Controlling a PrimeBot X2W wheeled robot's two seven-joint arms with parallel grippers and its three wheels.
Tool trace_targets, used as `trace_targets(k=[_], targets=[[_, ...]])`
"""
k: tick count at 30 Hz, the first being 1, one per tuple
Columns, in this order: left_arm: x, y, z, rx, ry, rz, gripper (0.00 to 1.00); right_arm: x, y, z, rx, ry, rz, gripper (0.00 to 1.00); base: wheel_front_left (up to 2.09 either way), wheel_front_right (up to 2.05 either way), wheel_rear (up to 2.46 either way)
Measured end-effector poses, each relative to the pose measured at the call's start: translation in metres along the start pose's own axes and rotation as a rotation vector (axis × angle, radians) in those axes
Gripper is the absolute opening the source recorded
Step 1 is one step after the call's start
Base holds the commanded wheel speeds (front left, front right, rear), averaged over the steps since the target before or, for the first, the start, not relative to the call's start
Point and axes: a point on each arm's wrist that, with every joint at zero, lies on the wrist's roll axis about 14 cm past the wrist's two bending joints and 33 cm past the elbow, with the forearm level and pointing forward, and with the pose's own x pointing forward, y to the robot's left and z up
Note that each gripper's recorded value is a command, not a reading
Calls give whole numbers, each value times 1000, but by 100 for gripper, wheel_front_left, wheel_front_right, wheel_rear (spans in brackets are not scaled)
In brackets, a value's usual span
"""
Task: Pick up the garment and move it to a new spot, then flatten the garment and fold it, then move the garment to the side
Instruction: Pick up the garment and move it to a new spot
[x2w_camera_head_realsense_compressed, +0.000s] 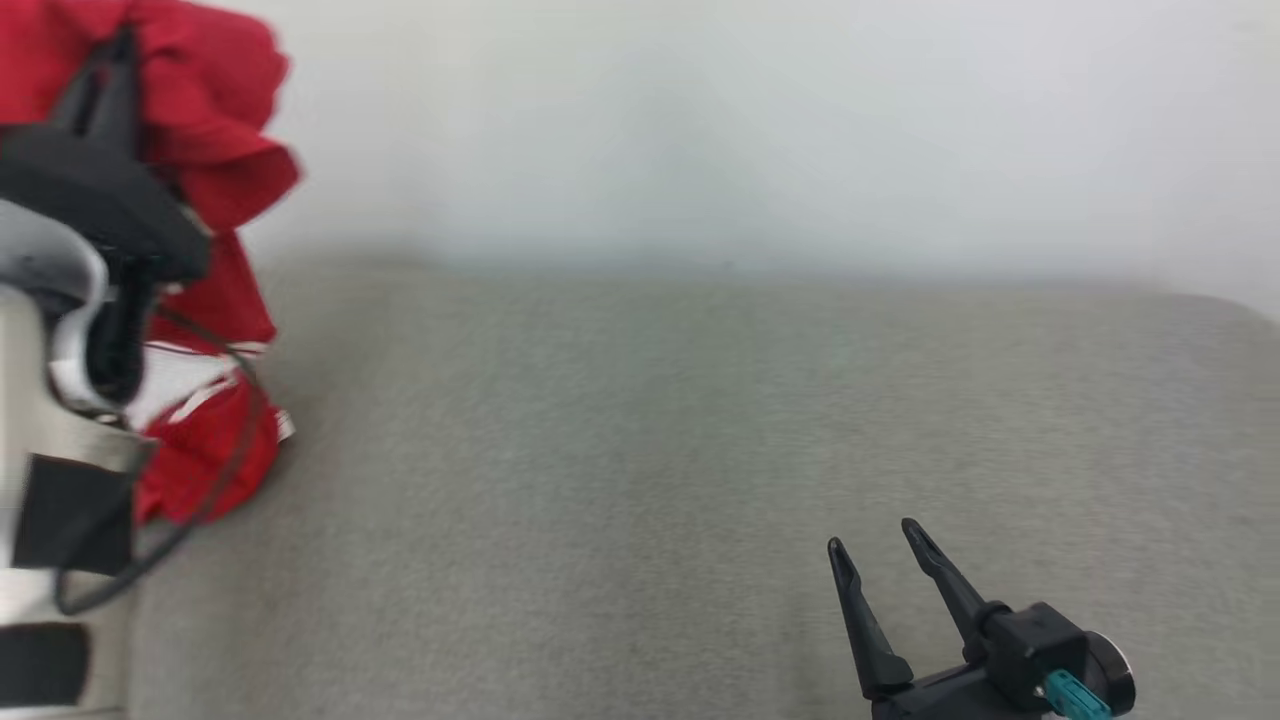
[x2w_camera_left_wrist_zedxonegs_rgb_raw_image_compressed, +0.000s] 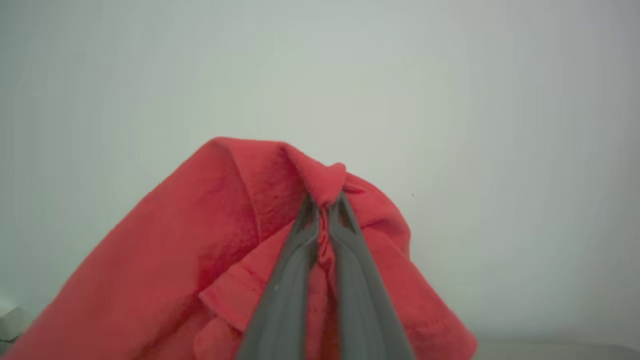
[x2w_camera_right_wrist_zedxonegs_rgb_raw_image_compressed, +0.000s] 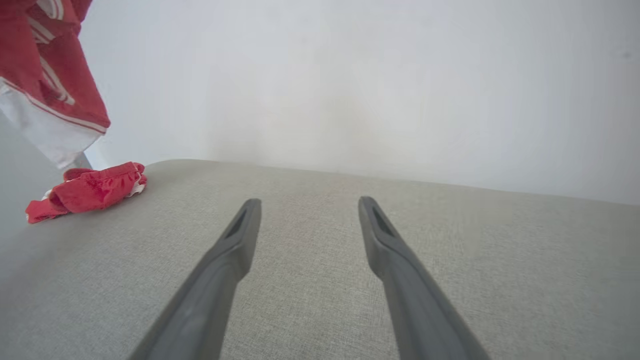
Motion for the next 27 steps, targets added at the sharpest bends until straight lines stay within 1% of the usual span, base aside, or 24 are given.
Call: trace_targets(k=[3, 7, 11, 14, 16, 20, 23, 27], targets=[[1, -64, 17, -77, -75, -155, 0, -13, -14, 12, -24, -29, -56, 100, 0, 0, 0], [-11, -143, 28, -160, -150, -348, 0, -35, -40, 29, -49, -74, -153, 100, 0, 0, 0], [-28, -210, 15, -240, -159, -499, 0, -59, -66, 39, -63, -98, -259, 100, 0, 0, 0], [-38, -250, -4, -318, -132, -581, 0, -78, -85, 43, -70, -109, -339, 100, 0, 0, 0], [-44, -274, -21, -387, -87, -626, 0, -91, -96, 45, -72, -113, -389, 100, 0, 0, 0], [-55, -312, -64, -439, 28, -686, 0, -111, -111, 41, -69, -102, -465, 100, 0, 0, 0], [-68, -331, -123, -420, 180, -698, 0, -120, -117, 35, -59, -81, -498, 100, 0, 0, 0], [-86, -330, -209, -364, 387, -661, 0, -122, -123, 23, -48, -45, -523, 100, 0, 0, 0]])
